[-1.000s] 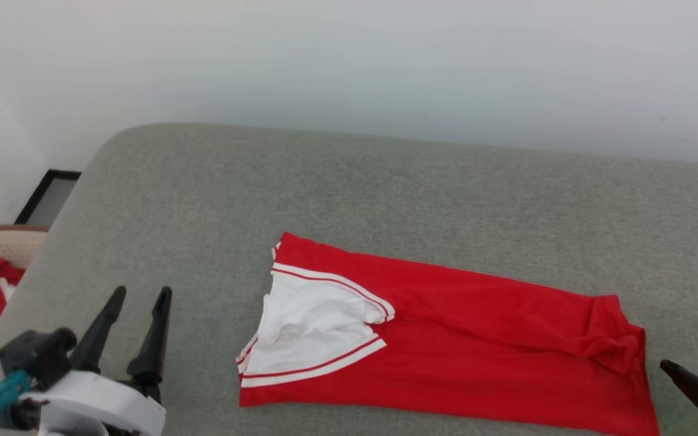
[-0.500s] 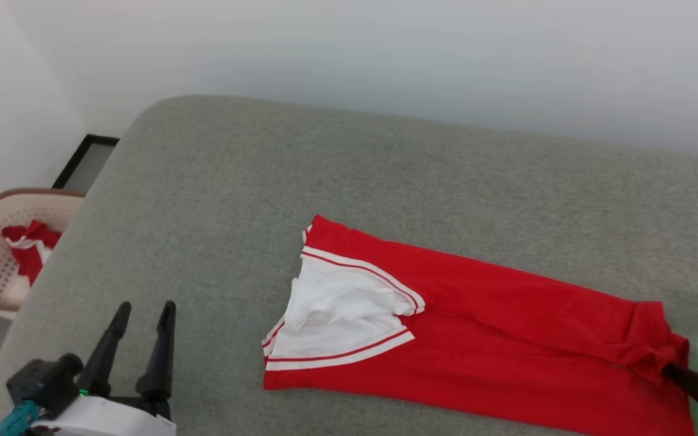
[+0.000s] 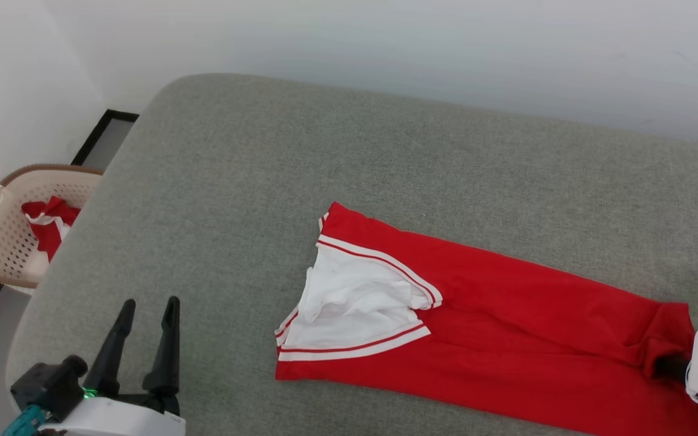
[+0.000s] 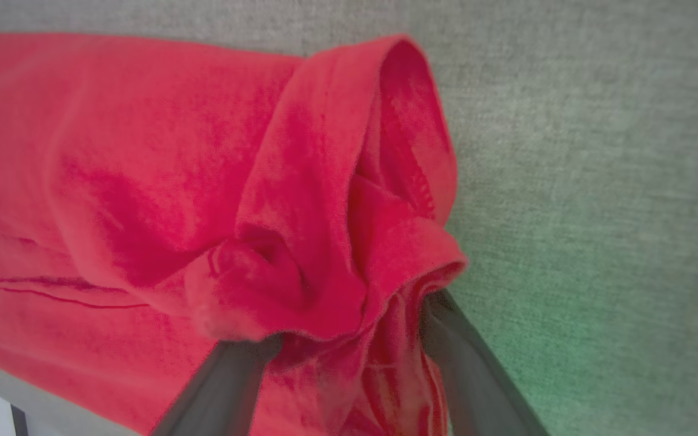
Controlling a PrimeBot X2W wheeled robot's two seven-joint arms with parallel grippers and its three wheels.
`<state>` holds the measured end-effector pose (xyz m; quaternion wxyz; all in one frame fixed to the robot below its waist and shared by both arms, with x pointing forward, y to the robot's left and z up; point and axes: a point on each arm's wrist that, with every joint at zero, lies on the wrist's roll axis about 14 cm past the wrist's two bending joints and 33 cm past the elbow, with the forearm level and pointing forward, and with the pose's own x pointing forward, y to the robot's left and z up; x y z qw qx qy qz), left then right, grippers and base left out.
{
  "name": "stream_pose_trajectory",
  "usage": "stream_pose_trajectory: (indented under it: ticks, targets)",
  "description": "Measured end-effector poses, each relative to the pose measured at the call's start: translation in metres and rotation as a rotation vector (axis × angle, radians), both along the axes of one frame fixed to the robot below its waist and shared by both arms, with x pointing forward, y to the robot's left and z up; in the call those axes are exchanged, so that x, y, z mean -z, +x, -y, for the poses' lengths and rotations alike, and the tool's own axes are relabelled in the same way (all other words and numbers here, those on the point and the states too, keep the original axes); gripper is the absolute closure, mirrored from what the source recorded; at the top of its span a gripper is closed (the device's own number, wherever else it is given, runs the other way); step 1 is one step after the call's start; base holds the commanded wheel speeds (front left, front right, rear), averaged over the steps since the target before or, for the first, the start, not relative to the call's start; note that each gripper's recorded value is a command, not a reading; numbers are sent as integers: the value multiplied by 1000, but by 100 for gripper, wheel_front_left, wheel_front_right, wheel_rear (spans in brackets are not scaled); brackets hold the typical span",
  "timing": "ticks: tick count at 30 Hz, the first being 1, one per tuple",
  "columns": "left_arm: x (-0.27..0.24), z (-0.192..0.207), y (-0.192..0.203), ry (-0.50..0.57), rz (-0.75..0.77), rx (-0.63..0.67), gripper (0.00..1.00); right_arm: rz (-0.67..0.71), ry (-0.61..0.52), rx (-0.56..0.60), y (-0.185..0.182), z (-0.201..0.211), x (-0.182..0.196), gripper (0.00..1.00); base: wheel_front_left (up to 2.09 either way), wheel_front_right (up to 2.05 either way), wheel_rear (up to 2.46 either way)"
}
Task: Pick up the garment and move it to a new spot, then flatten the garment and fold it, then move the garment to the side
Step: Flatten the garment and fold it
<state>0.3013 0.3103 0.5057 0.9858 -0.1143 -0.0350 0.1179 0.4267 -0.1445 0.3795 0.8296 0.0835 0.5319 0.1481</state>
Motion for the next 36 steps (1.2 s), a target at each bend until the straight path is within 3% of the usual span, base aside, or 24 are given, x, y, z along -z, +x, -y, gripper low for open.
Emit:
stream_pose_trajectory:
  ticks: [14,30,36]
  targets:
    - [-8,4,3,2,32,7,0,27,41,27,6,8,-10,100,0,0,0]
    - [-3,16,2,-10,25,59,0,86,-152,211,-2,123,-33,100,0,0,0]
    - [-4,16,-3,-11,30,65,0,135,-134,151,3,106,-52,100,0,0,0]
